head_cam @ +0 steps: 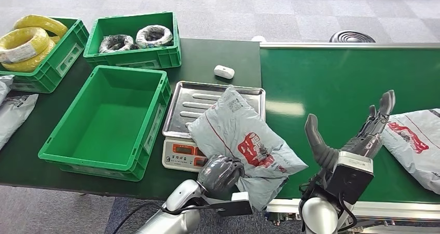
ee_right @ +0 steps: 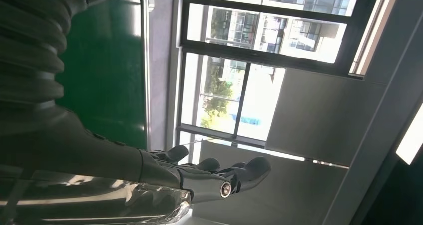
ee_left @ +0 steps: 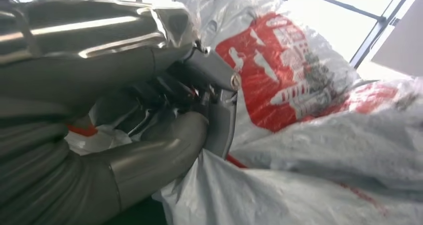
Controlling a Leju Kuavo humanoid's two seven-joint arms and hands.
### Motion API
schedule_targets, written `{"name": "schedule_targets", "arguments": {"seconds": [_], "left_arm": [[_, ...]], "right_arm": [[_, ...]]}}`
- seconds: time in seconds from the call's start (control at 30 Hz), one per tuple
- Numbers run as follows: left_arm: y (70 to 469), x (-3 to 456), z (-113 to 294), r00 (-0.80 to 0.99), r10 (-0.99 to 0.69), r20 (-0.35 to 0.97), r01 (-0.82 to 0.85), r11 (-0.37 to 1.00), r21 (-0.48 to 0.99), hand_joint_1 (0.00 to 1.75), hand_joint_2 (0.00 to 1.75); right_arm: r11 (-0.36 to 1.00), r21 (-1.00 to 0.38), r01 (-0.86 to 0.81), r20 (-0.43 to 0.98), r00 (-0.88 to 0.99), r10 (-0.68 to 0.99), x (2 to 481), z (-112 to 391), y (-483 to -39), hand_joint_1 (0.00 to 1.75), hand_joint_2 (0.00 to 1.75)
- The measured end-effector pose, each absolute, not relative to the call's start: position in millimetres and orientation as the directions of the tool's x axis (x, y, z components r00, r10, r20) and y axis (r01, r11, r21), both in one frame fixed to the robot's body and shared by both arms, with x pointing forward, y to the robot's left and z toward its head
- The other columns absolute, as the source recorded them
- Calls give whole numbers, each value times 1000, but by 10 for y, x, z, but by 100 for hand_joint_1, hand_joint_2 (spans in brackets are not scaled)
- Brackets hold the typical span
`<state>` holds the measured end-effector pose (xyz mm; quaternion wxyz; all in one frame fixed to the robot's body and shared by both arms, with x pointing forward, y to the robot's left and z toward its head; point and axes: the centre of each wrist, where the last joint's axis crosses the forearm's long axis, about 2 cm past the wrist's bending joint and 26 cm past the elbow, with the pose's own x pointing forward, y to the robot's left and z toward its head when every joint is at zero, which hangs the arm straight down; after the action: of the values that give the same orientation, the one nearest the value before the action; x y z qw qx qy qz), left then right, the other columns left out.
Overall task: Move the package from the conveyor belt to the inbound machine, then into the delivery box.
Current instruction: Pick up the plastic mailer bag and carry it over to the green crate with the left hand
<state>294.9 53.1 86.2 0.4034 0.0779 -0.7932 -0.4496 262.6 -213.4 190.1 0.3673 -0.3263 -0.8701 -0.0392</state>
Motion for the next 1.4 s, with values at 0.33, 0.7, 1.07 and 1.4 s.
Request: {"name": "schedule_targets", "arguments": {"seconds": [0.33, 0.7, 1.07, 1.4], "left_arm": [[660, 3061, 1187, -679, -431, 595, 125, 730, 671, 171, 175], [1792, 3742, 2411, -713, -490, 502, -333, 866, 372, 171, 175], [2576, 4139, 2873, -614, -564, 552, -590, 793, 155, 170, 175], [3048, 4442, 2597, -448, -632, 632, -690, 694, 205, 0, 175]], "right_arm": [[785, -178, 594, 673, -508, 537, 2633, 1858, -2127, 0, 175], [777, -196, 599, 701, -468, 538, 2557, 1670, -2120, 0, 175], [780, -211, 589, 715, -451, 534, 2547, 1610, -2096, 0, 175], [776, -219, 591, 720, -439, 537, 2507, 1569, -2081, 0, 175]]}}
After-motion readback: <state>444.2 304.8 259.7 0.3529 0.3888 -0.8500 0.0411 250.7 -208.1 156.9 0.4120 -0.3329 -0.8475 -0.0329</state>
